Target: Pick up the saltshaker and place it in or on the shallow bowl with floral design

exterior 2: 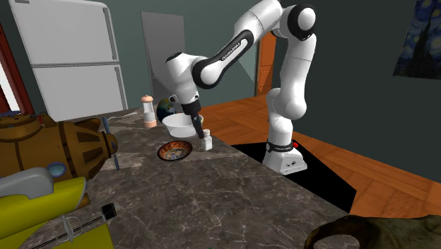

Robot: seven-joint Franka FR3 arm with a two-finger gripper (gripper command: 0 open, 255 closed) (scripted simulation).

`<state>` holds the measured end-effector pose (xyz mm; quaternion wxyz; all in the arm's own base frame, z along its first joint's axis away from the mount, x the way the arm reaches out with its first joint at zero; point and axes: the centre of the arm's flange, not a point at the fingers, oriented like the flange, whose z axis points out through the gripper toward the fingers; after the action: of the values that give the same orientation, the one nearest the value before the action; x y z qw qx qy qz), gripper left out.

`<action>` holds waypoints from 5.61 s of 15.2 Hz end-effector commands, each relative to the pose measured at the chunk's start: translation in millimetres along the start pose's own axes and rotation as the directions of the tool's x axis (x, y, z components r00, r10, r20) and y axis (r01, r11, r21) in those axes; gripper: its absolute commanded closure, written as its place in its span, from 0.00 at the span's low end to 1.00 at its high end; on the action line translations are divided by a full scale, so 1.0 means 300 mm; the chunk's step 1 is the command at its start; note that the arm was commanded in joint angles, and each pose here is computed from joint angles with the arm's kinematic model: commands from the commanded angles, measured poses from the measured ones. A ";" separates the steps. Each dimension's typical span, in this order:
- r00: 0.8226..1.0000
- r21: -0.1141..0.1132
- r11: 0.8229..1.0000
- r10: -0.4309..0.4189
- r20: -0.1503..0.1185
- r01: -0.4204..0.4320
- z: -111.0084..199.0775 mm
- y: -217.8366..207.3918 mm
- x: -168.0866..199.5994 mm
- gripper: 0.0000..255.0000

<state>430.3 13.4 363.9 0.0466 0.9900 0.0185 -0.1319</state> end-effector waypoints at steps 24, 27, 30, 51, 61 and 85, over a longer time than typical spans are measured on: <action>1.000 0.000 1.000 0.001 0.004 -0.001 0.139 0.007 0.009 1.00; 1.000 0.000 1.000 0.001 0.004 -0.001 0.089 0.011 -0.005 1.00; 1.000 0.000 1.000 0.001 0.004 -0.001 0.038 0.016 -0.019 1.00; 1.000 0.000 1.000 0.001 0.004 -0.001 -0.290 -0.011 0.016 1.00; 1.000 0.000 1.000 0.001 0.004 -0.001 -0.374 -0.170 0.362 1.00; 1.000 0.000 1.000 0.001 0.004 -0.001 -0.169 -0.188 0.418 0.00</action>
<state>561.7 77.6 374.8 0.0465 0.9897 0.0181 -0.1340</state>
